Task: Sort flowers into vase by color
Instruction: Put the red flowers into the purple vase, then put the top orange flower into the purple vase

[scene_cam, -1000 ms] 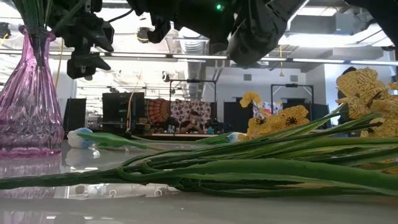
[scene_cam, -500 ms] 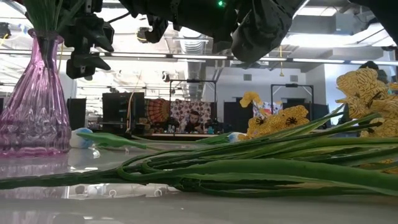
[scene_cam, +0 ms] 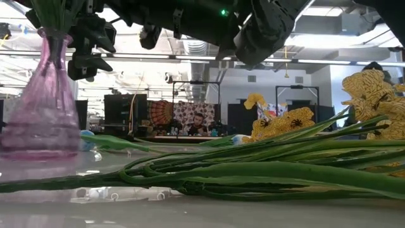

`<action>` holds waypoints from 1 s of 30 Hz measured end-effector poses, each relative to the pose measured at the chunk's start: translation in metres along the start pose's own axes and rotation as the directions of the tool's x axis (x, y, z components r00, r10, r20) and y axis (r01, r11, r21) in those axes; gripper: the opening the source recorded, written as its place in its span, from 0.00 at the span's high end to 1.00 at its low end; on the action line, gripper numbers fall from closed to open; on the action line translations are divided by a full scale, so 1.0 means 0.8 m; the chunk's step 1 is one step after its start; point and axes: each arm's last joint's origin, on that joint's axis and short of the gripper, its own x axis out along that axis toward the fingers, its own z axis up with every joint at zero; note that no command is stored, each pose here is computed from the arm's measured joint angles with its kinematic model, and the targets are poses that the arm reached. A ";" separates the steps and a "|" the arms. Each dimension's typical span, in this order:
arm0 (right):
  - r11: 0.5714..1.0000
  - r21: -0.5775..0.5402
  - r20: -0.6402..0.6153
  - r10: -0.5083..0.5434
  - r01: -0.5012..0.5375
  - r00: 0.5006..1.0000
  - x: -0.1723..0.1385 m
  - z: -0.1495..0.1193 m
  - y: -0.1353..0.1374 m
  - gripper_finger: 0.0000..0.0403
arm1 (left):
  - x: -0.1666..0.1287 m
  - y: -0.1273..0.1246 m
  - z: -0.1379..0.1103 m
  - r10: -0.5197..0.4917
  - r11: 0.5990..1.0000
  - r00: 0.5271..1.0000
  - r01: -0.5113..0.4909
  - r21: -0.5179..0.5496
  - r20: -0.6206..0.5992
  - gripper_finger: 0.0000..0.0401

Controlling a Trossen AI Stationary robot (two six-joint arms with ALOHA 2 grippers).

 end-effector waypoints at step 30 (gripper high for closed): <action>0.977 0.211 -0.554 0.146 -0.031 0.820 -0.010 0.067 -0.014 0.36 | -0.001 -0.004 0.006 -0.030 0.988 0.998 0.021 0.156 0.051 0.54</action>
